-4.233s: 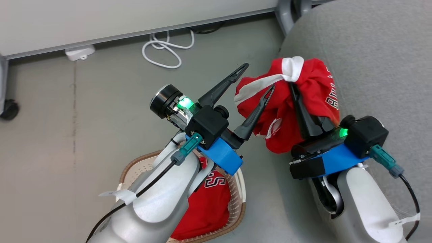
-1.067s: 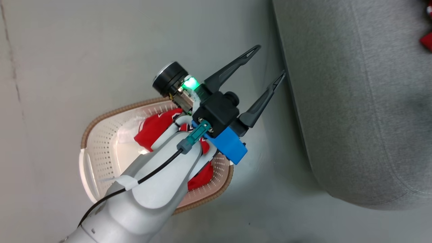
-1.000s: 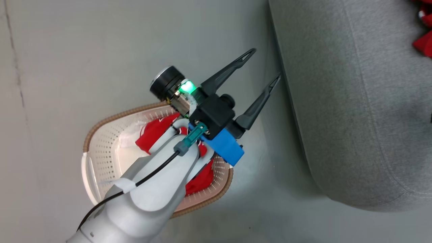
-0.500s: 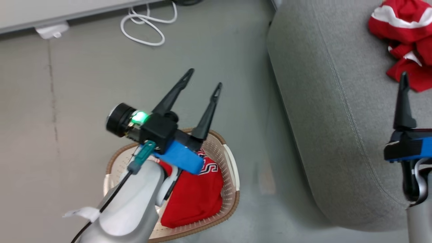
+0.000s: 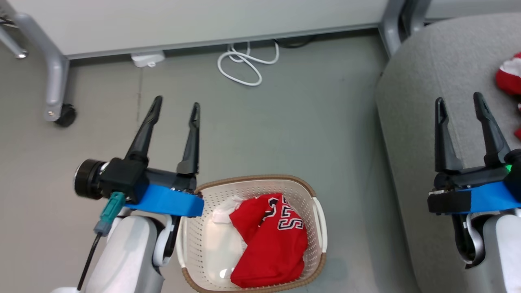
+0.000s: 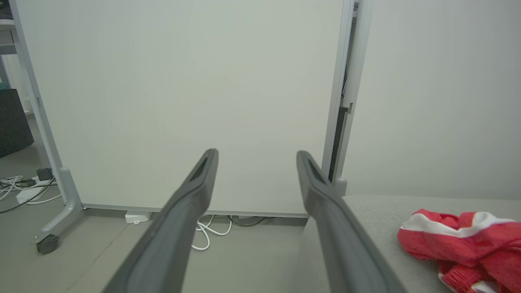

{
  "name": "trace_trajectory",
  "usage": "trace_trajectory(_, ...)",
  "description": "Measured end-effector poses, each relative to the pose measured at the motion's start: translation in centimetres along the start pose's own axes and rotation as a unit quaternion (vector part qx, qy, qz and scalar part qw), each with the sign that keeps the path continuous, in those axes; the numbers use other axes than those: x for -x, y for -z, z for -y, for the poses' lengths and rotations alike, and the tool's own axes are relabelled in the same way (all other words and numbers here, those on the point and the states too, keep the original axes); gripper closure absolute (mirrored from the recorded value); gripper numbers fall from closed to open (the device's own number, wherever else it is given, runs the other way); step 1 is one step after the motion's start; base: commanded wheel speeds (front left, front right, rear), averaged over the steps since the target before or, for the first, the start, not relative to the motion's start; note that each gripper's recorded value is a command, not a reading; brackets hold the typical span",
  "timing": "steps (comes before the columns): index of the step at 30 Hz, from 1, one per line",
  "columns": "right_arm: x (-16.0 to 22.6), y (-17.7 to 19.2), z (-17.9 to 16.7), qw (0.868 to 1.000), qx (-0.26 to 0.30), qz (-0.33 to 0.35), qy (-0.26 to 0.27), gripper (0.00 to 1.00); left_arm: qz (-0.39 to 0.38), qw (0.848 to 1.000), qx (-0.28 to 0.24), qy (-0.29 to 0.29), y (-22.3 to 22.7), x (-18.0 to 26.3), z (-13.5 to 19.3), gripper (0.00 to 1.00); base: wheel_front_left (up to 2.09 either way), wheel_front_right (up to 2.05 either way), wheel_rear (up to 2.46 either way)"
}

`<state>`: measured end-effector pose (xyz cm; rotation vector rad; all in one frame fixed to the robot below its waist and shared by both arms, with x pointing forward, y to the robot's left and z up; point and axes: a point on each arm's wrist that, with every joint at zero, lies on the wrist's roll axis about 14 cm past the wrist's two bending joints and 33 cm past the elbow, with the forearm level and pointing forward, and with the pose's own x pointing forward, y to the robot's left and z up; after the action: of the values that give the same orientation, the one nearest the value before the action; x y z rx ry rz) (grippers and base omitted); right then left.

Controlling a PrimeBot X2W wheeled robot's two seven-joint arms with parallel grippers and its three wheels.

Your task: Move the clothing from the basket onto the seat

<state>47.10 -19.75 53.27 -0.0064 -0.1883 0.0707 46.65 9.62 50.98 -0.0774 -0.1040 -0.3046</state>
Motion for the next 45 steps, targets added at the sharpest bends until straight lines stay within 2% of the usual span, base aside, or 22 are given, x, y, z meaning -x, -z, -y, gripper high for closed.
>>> trace_trajectory(7, 0.1, -1.3, -4.2, 0.999, -0.018, 0.017, -0.048, 0.0, 0.013, 0.997, -0.011, -0.071, -1.9, 3.5, -4.2, 0.0, 0.0, 0.0, 0.0)
trace_trajectory(14, 1.6, -2.2, -5.9, 0.997, -0.024, 0.021, -0.066, 0.0, 0.015, 0.994, -0.019, -0.109, -2.7, 7.0, -6.0, 0.0, 0.0, 0.0, 0.0)
trace_trajectory(27, 5.0, -0.7, -6.6, 0.997, -0.025, -0.012, -0.071, 0.0, 0.002, 0.994, -0.01, -0.112, -2.0, 9.2, -5.4, 0.0, 0.0, 0.0, 0.0)
trace_trajectory(45, 6.2, -0.8, -5.6, 0.998, -0.028, -0.015, -0.047, 0.0, 0.0, 0.994, -0.007, -0.105, -1.8, 9.3, -4.9, 0.0, 0.0, 0.0, 0.0)
